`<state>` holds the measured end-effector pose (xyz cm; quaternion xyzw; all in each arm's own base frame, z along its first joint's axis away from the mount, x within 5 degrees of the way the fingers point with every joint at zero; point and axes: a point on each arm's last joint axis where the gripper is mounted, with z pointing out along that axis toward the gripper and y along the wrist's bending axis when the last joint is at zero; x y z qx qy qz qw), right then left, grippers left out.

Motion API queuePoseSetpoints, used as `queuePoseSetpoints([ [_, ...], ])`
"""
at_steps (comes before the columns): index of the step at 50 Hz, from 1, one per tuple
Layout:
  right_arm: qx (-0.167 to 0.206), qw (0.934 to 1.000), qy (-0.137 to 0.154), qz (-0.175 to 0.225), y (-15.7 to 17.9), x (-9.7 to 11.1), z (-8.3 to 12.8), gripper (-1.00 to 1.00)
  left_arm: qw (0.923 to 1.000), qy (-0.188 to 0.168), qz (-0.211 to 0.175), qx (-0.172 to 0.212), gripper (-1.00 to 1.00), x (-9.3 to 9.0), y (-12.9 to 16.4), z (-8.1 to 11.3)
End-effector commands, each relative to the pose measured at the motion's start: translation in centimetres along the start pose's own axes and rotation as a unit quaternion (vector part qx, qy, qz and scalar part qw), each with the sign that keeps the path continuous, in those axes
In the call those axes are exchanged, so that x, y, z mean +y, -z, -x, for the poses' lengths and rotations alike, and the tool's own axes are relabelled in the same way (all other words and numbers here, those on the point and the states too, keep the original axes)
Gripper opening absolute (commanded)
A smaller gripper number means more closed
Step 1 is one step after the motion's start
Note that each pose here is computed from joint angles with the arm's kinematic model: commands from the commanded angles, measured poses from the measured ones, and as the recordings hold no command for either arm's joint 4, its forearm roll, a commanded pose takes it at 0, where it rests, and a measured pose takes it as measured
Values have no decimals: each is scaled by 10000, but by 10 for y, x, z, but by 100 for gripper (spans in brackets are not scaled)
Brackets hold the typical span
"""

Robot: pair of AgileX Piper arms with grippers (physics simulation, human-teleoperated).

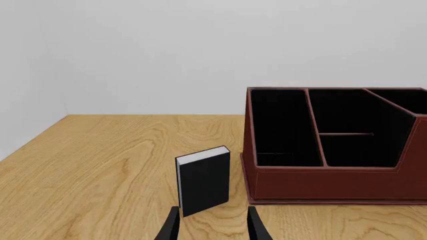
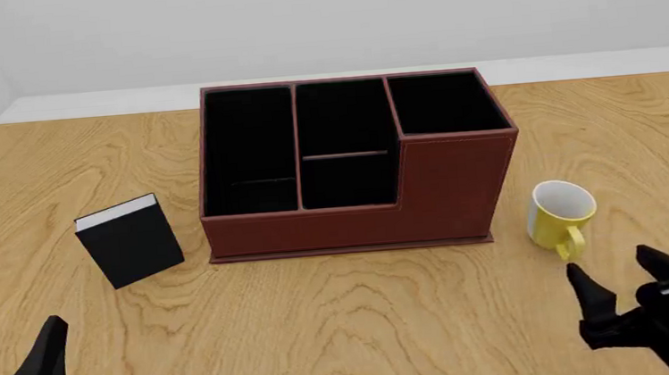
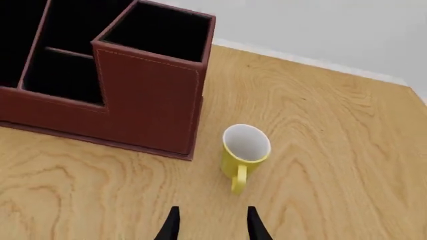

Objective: Pick up the yellow and white mug and place it to the right of the caddy.

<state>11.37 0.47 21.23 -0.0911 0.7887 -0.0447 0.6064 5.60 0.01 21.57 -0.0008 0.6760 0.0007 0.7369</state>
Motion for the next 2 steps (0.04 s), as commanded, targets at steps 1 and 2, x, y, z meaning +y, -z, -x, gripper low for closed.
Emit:
queuePoseSetpoints([
  [1, -408, 9989, 134, 202, 47, 0, 25, 100, 10000, 0, -1, 0, 100, 0, 0, 0],
  [2, -431, 9988, 148, 204, 50, -1, 27, 100, 10000, -1, -1, -1, 100, 0, 0, 0],
])
